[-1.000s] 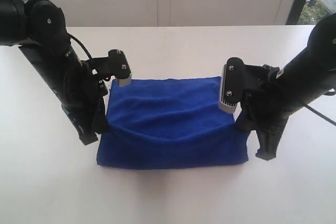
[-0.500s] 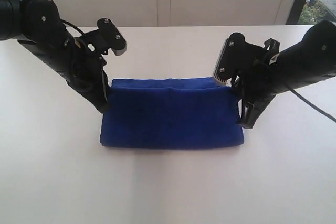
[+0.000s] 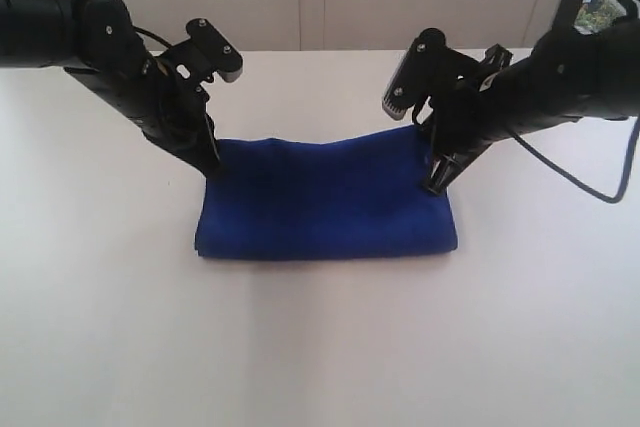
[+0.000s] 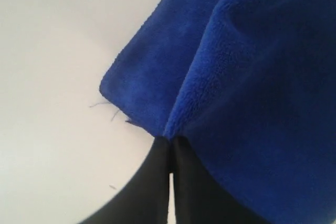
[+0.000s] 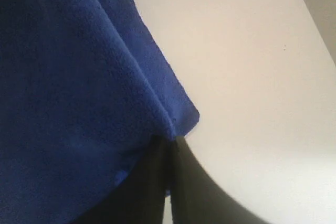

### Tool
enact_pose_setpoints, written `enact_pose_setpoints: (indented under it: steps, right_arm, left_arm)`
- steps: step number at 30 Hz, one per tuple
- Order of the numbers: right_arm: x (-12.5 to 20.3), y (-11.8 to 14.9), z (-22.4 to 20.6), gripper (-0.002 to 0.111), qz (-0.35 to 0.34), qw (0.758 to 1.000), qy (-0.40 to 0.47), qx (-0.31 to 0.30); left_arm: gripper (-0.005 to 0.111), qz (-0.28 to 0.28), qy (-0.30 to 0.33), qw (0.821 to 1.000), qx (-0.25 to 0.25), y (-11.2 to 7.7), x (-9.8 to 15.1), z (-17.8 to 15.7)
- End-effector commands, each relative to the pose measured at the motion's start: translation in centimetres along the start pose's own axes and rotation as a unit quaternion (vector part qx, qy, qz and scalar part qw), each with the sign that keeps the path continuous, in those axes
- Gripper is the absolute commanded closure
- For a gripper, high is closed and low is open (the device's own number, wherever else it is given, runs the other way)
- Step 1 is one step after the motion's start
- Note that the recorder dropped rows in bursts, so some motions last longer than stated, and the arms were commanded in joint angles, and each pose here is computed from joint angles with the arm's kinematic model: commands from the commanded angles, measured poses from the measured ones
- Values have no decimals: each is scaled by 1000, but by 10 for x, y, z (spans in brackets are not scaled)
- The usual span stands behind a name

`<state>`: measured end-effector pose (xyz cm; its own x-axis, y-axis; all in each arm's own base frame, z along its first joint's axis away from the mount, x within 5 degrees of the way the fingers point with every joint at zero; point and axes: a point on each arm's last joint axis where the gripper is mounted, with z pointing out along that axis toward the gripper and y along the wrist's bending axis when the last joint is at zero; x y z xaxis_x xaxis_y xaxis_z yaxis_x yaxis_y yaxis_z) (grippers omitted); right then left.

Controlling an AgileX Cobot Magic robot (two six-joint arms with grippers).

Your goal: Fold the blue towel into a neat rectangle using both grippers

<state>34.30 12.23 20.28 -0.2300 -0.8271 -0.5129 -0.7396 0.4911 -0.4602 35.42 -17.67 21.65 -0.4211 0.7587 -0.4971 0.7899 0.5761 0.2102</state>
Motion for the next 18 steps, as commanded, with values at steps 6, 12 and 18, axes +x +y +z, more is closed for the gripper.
enact_pose_setpoints:
  steps: [6,12,18]
  right_arm:
    - [-10,-14,17,108,14,1000,-11,16]
    - [-13,-18,24,108,15,1000,-13,20]
    - [-6,-26,28,108,32,999,-8,29]
  left_arm:
    - [107,-8,-17,1000,-9,11,-16,7]
    - [107,5,-22,999,-23,19,-24,10]
    - [107,-12,-19,999,-32,35,-23,23]
